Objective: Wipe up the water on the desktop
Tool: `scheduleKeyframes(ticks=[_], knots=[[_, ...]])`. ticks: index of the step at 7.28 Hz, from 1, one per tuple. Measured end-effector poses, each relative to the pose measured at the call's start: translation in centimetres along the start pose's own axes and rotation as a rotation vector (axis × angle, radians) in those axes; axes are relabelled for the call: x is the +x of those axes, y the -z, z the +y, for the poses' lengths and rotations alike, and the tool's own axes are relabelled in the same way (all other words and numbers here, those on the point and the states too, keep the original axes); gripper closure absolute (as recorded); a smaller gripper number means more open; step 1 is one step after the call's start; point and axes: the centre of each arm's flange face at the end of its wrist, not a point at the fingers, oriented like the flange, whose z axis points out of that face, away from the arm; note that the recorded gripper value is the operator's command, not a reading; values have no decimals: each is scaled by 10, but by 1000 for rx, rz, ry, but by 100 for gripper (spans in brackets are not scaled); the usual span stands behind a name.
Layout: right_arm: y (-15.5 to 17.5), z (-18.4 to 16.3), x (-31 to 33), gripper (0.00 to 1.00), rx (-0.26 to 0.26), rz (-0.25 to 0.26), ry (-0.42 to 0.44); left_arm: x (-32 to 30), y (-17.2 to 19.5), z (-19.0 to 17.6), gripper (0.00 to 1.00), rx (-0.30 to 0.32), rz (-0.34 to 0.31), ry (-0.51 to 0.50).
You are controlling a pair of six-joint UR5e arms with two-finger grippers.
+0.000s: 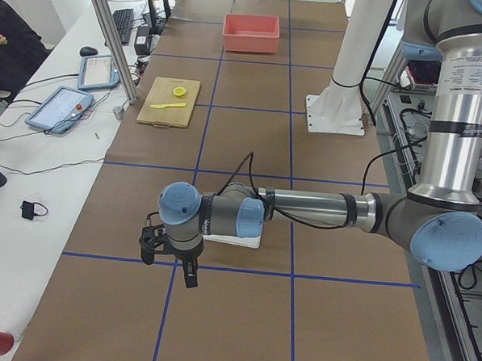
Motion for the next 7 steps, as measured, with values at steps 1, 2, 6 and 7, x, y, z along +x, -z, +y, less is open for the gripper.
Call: scheduleKeyframes(ticks=[1,2,6,7], knots=[[1,0,-1,0,2,0,2,0,0,0,2,-1,0,1],[2,-1,-2,0,4,0,4,0,0,0,2,0,1,3],[25,5,-21,0,40,-18,37,37,24,-21,2,82,27,-88],[39,6,-36,0,56,-24,55,45,24,-22,2,127,38,-143]])
